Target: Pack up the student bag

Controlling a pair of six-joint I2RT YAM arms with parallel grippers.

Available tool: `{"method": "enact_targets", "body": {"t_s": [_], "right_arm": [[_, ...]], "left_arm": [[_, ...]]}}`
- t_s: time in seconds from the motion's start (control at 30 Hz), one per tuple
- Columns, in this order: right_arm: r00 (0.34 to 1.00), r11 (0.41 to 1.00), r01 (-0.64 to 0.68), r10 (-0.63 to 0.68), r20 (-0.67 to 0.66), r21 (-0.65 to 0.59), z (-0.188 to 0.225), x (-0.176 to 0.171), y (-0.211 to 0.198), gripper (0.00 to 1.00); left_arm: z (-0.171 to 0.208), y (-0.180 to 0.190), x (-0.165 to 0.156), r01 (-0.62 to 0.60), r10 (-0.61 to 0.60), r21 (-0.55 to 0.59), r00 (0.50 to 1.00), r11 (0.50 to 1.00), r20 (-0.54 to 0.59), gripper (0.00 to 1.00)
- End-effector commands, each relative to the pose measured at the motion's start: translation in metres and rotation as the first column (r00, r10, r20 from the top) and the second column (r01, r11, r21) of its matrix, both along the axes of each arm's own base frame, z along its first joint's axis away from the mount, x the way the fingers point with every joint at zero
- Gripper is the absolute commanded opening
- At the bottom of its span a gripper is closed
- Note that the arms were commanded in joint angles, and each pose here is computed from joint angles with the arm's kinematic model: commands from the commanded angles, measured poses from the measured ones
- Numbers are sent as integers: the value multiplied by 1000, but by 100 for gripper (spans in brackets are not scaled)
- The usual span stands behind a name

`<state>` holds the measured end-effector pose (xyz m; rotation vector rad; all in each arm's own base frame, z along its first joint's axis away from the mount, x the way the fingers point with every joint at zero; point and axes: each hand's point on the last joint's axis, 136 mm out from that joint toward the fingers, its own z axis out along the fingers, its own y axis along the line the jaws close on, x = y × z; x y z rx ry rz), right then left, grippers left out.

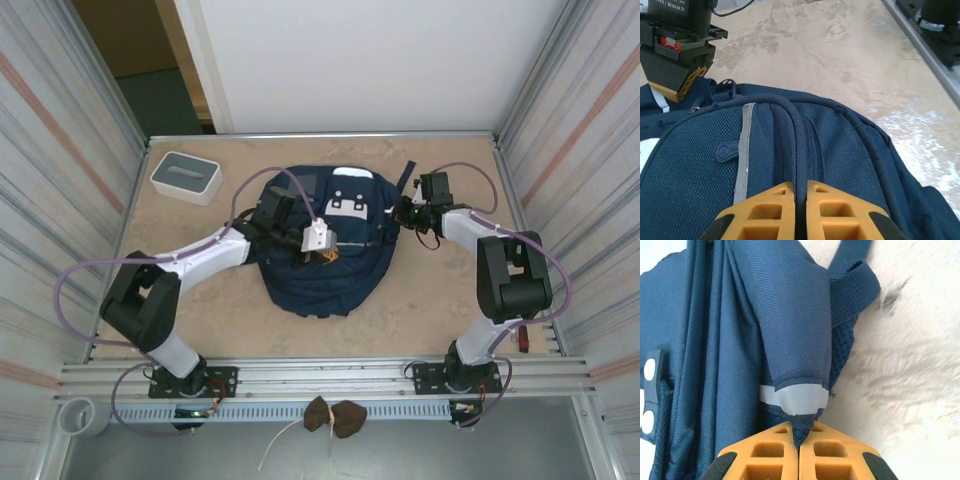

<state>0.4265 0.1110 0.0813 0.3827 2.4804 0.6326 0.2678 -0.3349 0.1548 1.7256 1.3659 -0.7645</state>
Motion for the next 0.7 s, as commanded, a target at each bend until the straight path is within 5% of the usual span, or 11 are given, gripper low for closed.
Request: {"method": "enact_targets", "body": {"t_s": [0.0, 0.17, 0.37, 0.67], "right_arm": [[999, 998, -44, 44, 2, -41, 4, 19, 2, 10], [995, 987, -100, 97, -29, -123, 9, 32, 1, 36], [996, 952, -40, 62, 64, -304, 58, 25, -24, 54], [951, 803, 77, 119, 285, -592, 166, -16, -31, 70]], "left_arm": [[8, -8, 33, -95, 93, 16, 993, 995, 66, 21], [16, -7, 43, -229, 224, 65, 971, 971, 79, 46], [58, 8, 39, -369, 372, -60, 926, 927, 58, 62], [102, 75, 46, -652, 676, -209, 734, 729, 69, 71]]}}
